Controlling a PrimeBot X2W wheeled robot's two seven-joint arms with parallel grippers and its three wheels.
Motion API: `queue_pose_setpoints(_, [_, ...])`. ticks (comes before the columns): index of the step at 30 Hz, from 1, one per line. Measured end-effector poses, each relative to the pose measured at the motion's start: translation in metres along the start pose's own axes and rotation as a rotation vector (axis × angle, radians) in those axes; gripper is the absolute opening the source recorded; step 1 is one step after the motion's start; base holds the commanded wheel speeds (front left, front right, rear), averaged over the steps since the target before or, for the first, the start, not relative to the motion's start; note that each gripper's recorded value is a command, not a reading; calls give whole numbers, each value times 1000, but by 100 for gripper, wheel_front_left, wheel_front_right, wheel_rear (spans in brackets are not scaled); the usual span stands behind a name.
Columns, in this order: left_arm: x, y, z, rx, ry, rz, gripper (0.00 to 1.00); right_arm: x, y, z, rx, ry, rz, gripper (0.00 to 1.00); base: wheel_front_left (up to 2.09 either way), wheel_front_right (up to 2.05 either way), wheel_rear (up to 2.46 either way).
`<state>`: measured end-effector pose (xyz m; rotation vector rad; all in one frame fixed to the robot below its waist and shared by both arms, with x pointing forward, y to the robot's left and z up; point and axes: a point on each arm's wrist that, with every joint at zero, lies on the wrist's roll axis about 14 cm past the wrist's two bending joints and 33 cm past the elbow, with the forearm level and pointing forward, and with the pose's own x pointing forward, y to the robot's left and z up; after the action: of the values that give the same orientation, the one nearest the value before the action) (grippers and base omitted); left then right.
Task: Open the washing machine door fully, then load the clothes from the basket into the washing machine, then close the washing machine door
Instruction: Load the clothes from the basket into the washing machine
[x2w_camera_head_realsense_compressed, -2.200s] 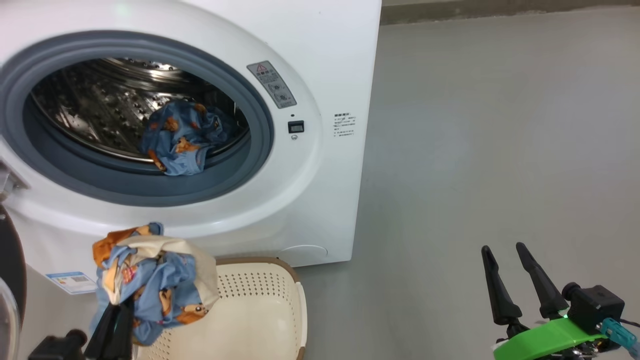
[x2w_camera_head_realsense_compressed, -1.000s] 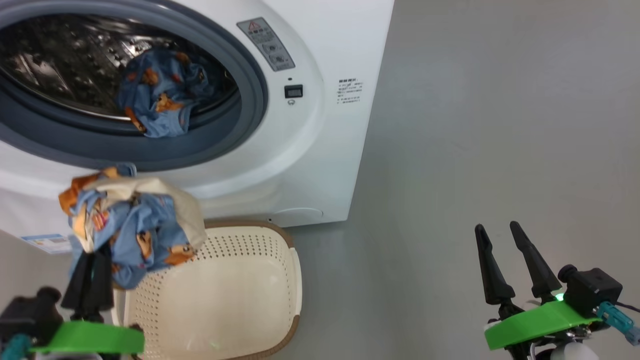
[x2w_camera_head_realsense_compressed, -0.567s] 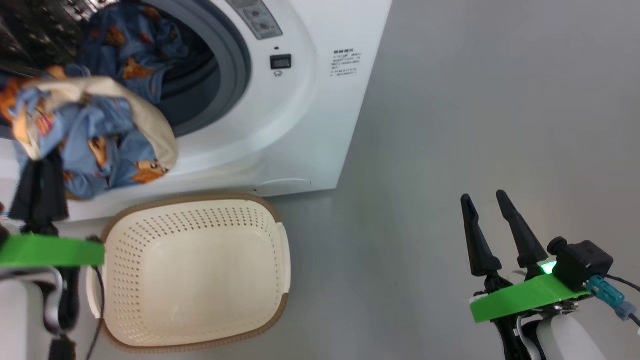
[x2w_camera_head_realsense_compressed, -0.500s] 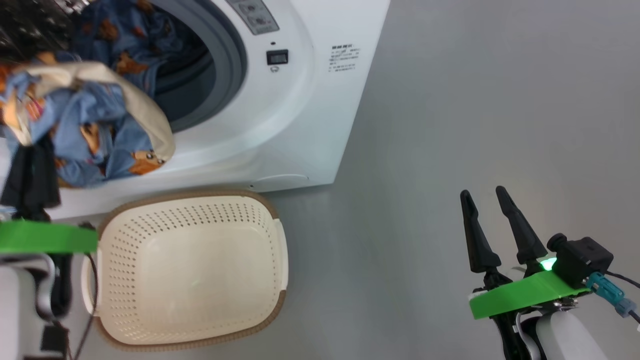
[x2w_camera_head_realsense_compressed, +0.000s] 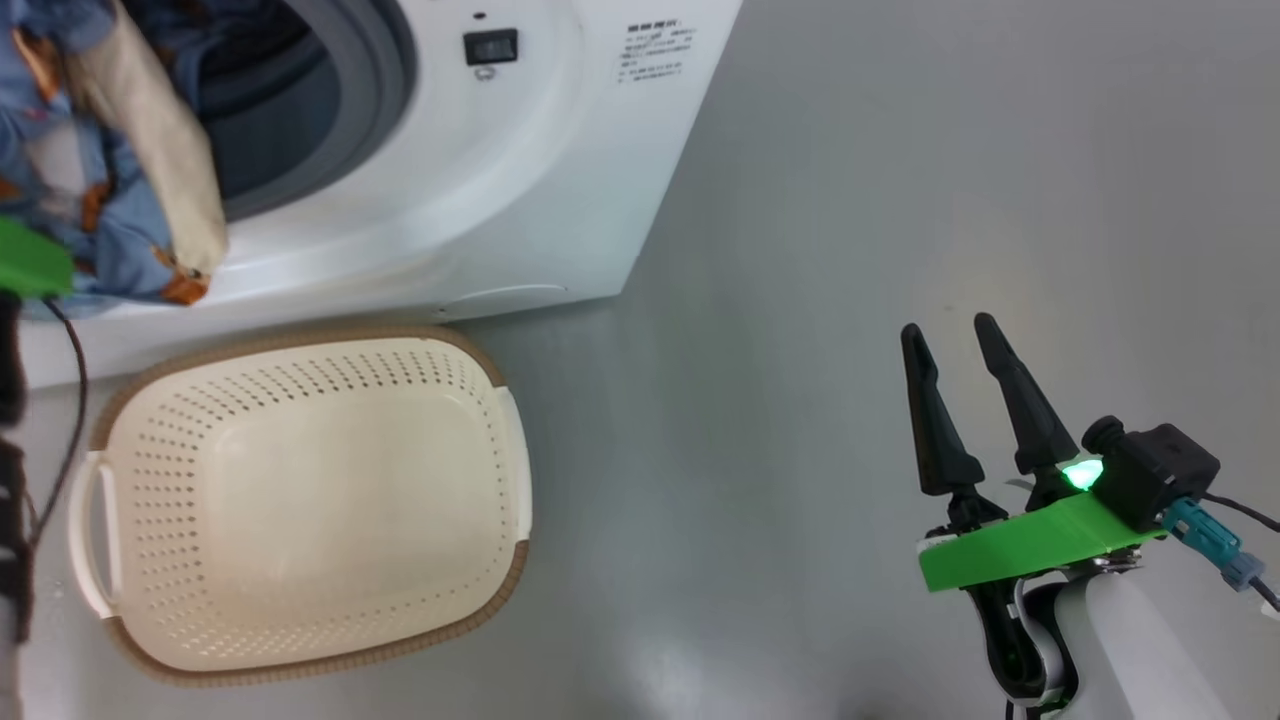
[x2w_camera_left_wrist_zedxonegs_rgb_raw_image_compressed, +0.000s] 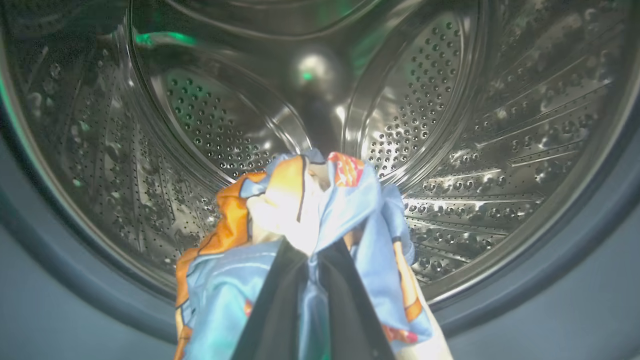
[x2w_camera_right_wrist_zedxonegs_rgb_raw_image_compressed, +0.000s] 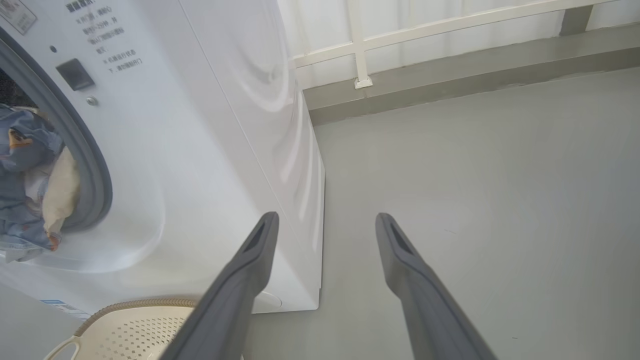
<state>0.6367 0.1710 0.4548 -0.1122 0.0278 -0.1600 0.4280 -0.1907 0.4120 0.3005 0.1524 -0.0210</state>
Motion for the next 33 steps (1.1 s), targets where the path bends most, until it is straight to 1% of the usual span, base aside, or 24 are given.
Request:
queue_pose_setpoints(5, [30, 0, -9, -14, 28, 5, 0, 7, -1, -7, 4, 15, -1, 100, 0, 0, 0])
queue_pose_setpoints(7, [40, -3, -8, 1, 25, -9, 0, 8, -4, -9, 1, 21, -6, 100, 0, 0, 0])
queue_pose_setpoints(11, [61, -7, 5, 12, -21, -21, 0, 11, -8, -15, 14, 34, -20, 100, 0, 0, 0])
queue_pose_setpoints(14, [74, -9, 24, 23, -92, -30, 0, 12, -9, -17, 14, 40, -22, 100, 0, 0, 0])
queue_pose_setpoints(17, [81, -12, 46, 46, -174, -40, 0, 14, -11, -19, 15, 44, -27, 100, 0, 0, 0])
queue_pose_setpoints(19, [84, -12, 52, 55, -202, -39, 0, 17, -13, -17, 15, 37, -28, 100, 0, 0, 0])
queue_pose_setpoints(24, [81, -9, 35, 43, -167, -19, 0, 17, -14, -11, 22, 23, -33, 100, 0, 0, 0])
queue_pose_setpoints(26, [78, -8, 25, 42, -135, -14, 27, 16, -14, -10, 21, 20, -32, 100, 0, 0, 0])
queue_pose_setpoints(27, [77, -7, 20, 41, -121, -12, 100, 16, -14, -10, 22, 20, -32, 100, 0, 0, 0])
queue_pose_setpoints(33, [75, -8, 12, 32, -97, -10, 100, 17, -11, -11, 25, 22, -25, 100, 0, 0, 0])
